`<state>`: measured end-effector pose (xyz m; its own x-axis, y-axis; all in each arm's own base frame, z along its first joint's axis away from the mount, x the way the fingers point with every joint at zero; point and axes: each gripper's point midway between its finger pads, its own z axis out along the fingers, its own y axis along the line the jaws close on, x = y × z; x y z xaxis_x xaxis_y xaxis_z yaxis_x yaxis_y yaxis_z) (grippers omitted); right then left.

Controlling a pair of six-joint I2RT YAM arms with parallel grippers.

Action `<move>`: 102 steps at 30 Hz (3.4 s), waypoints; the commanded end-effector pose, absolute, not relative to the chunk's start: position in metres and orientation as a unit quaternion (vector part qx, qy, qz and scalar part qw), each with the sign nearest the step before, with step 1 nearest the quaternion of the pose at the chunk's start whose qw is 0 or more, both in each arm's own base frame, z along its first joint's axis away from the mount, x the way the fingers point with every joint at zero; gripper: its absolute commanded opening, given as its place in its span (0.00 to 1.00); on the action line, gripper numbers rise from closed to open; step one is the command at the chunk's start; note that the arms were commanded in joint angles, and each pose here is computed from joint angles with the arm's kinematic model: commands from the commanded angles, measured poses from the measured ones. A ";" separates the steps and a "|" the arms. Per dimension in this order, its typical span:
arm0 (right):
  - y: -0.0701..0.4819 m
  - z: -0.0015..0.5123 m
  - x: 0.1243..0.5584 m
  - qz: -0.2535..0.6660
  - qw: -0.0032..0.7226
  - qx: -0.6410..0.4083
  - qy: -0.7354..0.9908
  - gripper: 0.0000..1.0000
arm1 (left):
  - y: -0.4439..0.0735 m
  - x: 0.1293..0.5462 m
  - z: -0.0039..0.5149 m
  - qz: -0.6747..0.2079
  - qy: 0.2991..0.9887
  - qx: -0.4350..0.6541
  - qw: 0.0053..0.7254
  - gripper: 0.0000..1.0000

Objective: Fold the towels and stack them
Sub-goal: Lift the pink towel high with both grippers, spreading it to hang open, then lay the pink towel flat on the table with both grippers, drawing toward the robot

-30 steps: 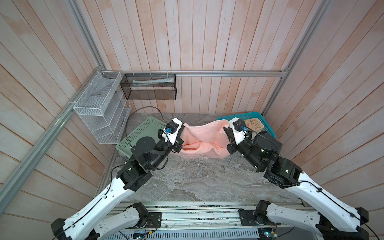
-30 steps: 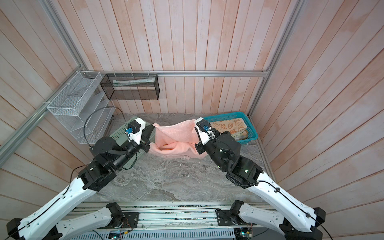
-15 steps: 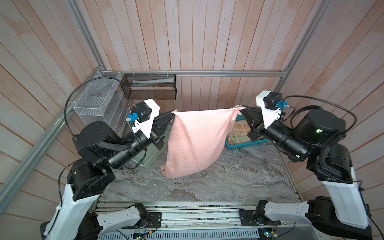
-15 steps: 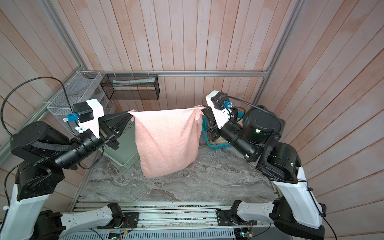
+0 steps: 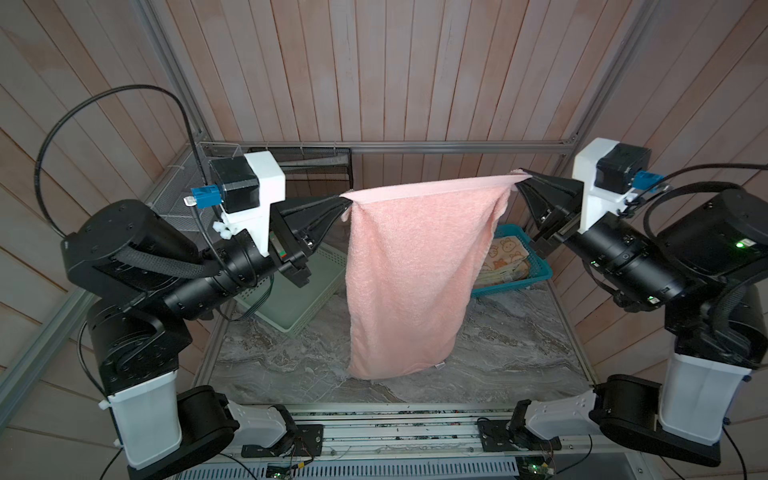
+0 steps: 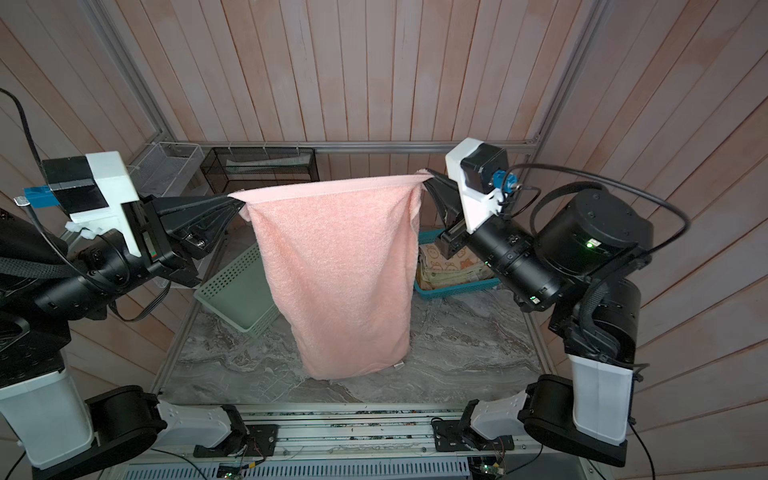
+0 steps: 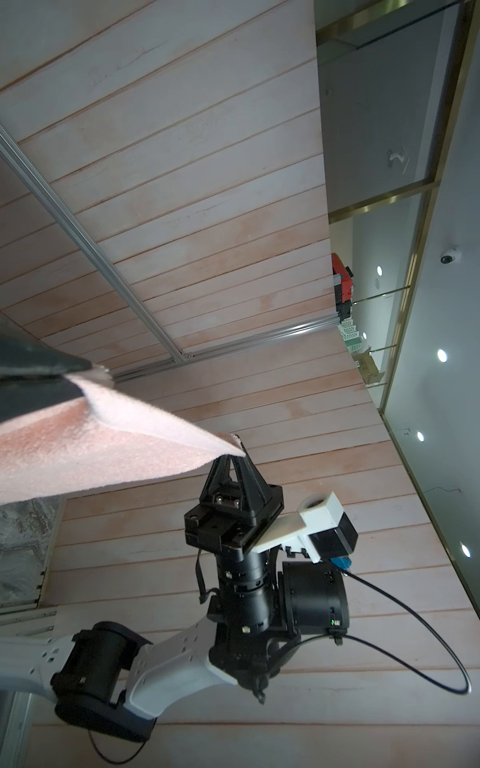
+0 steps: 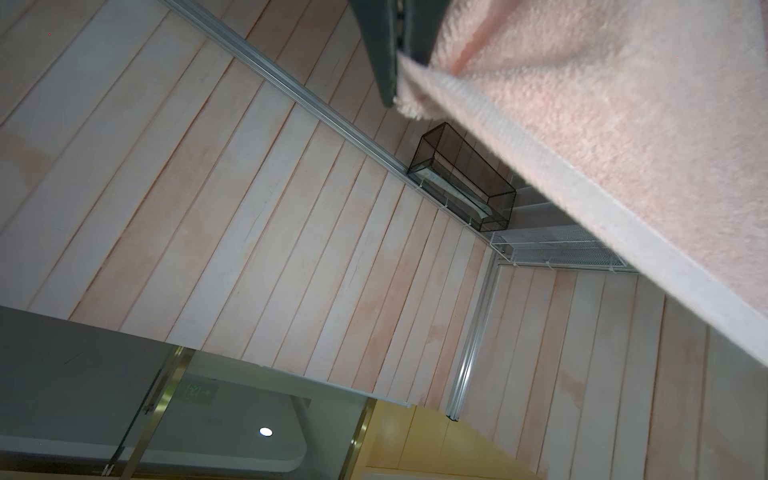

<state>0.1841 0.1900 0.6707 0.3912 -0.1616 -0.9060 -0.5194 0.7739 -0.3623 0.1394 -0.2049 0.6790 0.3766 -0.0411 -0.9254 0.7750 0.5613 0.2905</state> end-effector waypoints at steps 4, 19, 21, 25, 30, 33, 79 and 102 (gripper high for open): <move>0.170 0.694 0.234 -0.007 0.812 -0.227 0.537 0.00 | -0.204 0.201 0.670 -0.143 0.533 0.330 0.766 0.00; 0.189 0.511 0.491 0.219 0.631 -0.277 0.691 0.00 | -0.195 0.448 0.511 -0.186 0.687 0.300 0.636 0.00; 0.193 0.501 0.501 0.222 0.622 -0.280 0.697 0.00 | -0.191 0.471 0.496 -0.189 0.699 0.294 0.624 0.00; 0.191 0.505 0.503 0.208 0.634 -0.281 0.689 0.00 | -0.194 0.483 0.494 -0.197 0.696 0.297 0.624 0.00; 0.188 0.546 0.465 0.211 0.667 -0.299 0.649 0.00 | -0.190 0.457 0.526 -0.200 0.669 0.296 0.652 0.00; 0.185 0.577 0.430 0.205 0.688 -0.306 0.625 0.00 | -0.180 0.424 0.554 -0.190 0.646 0.290 0.680 0.00; 0.193 0.438 0.519 0.178 0.599 -0.325 0.710 0.00 | -0.141 0.503 0.482 -0.114 0.703 0.253 0.655 0.00; 0.242 0.219 0.402 0.203 0.421 -0.337 0.817 0.00 | -0.174 0.395 0.228 -0.209 0.838 0.189 0.468 0.00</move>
<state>0.4164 0.2397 0.2316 -0.3948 -0.4145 -0.8200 -0.7460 0.6656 0.0228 0.4087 -0.1730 0.2556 -0.4259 0.1731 -0.8881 0.5642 0.8181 -0.1111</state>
